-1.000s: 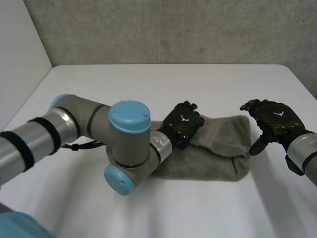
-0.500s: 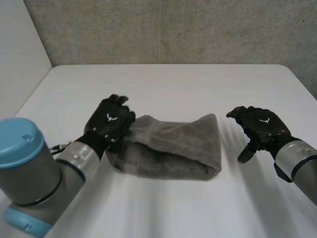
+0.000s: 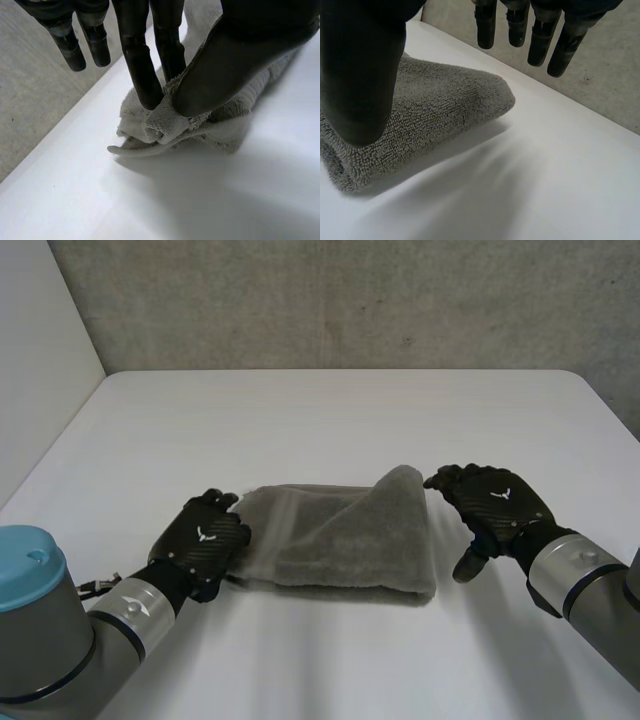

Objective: Fold the towel.

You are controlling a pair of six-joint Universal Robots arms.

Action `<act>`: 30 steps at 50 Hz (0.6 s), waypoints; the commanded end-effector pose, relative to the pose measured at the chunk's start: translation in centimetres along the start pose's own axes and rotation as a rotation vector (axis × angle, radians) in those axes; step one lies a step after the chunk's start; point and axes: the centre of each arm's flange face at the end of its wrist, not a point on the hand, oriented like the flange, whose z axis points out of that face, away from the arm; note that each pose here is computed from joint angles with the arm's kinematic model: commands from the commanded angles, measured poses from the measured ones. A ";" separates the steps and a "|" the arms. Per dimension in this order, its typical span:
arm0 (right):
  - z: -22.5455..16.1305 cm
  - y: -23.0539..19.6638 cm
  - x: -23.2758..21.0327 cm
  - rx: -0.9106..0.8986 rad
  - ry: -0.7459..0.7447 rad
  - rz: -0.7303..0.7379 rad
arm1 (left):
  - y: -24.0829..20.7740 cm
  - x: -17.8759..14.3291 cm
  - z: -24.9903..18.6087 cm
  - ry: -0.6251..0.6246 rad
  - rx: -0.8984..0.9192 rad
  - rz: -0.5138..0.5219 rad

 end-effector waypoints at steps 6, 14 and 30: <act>-0.1 0.6 -1.7 -0.015 -0.063 -0.010 | 0.3 0.3 0.1 0.011 -0.015 0.008; -0.1 2.5 -3.7 -0.044 -0.209 -0.061 | -2.4 0.5 0.7 0.006 0.076 0.030; 1.5 4.3 -3.1 -0.035 -0.190 -0.117 | -7.0 -2.6 2.5 -0.113 0.213 -0.211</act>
